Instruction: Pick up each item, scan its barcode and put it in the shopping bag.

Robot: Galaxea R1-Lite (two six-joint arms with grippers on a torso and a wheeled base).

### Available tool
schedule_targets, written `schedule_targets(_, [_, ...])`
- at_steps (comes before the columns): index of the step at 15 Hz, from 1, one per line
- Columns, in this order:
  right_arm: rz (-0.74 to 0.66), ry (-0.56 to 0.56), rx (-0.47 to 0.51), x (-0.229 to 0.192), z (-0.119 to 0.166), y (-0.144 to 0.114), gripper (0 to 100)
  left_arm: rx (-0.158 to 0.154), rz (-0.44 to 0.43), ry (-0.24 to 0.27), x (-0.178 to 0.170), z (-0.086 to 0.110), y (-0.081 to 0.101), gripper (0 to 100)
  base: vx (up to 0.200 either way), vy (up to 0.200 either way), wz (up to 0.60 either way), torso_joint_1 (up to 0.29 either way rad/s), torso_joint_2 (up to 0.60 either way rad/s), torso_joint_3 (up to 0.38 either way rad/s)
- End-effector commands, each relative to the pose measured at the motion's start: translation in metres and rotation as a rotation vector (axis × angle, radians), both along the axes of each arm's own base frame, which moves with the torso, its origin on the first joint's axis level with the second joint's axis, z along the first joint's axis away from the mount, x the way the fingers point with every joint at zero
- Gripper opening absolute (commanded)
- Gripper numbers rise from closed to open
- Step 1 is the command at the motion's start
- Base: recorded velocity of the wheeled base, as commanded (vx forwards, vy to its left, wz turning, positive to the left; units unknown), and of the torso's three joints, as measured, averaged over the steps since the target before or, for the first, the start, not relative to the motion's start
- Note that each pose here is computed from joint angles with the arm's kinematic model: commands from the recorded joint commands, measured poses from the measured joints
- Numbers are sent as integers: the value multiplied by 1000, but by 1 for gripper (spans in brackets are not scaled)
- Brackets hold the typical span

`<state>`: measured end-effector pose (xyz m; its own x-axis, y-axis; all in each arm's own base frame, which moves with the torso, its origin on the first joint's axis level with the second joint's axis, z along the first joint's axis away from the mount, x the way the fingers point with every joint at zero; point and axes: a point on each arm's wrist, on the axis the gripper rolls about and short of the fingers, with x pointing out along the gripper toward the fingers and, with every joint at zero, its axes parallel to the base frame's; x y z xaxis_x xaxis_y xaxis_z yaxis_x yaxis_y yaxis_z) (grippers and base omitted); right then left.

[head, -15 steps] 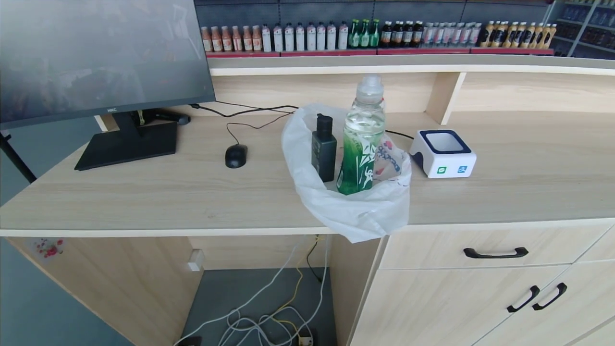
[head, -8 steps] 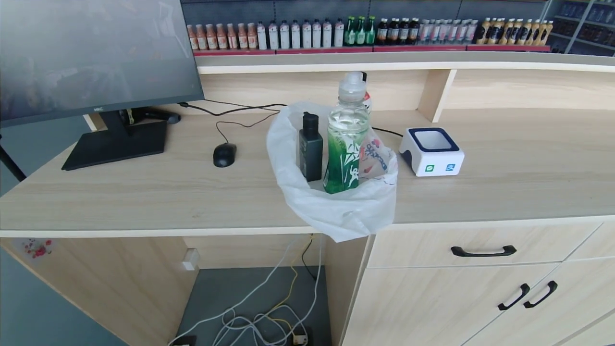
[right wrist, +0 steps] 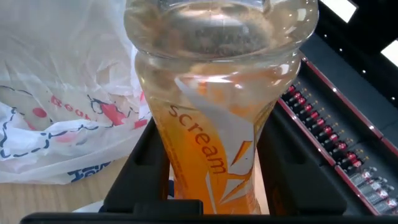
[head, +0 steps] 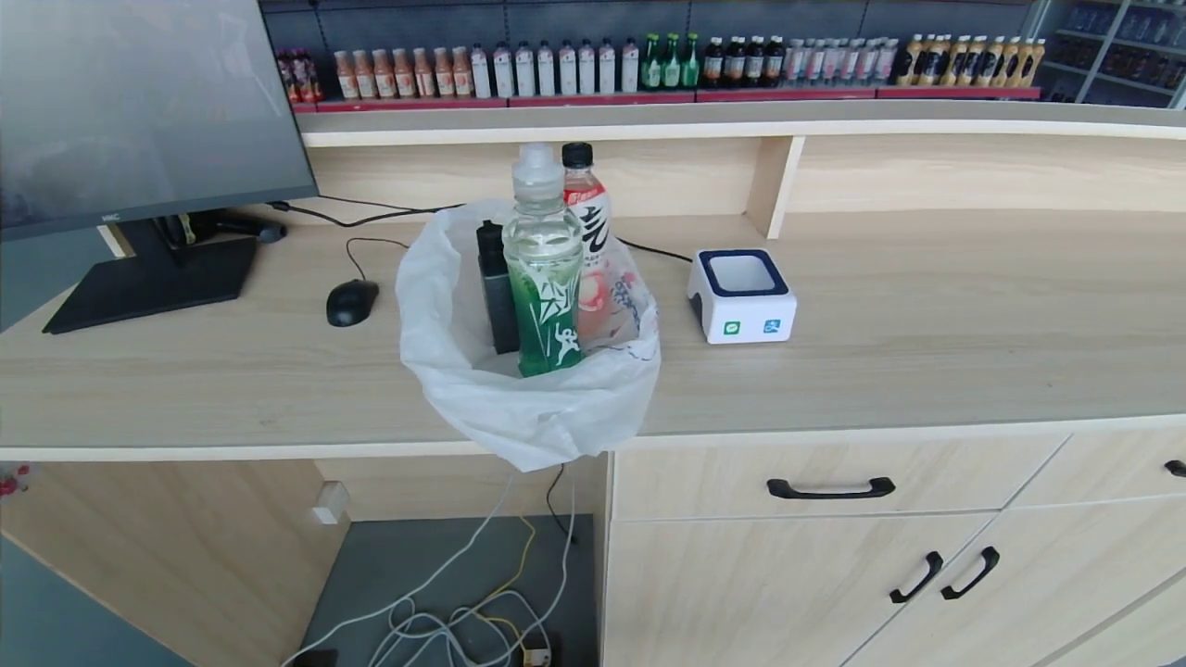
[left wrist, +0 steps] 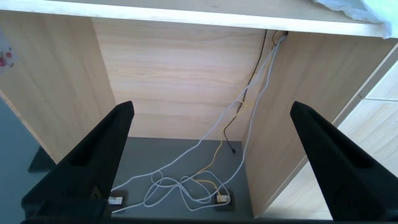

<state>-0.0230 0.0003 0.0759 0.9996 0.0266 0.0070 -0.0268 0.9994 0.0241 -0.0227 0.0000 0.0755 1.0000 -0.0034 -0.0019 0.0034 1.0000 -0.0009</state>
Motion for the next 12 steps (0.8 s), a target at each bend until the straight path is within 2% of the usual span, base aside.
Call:
schedule_targets(1, [1,1,-1,0,0,0,100,-1,0,0,0,0,0,100,0,-200,0,2,-2,2])
schedule_targets(7, [1,2,-3,0,0,0,100,-1,0,0,0,0,0,100,0,-200,0,3,0,3])
schedule_targets(12, [1,1,-4,0,0,0,100,1,0,0,0,0,0,100,0,0,0,0,0,0])
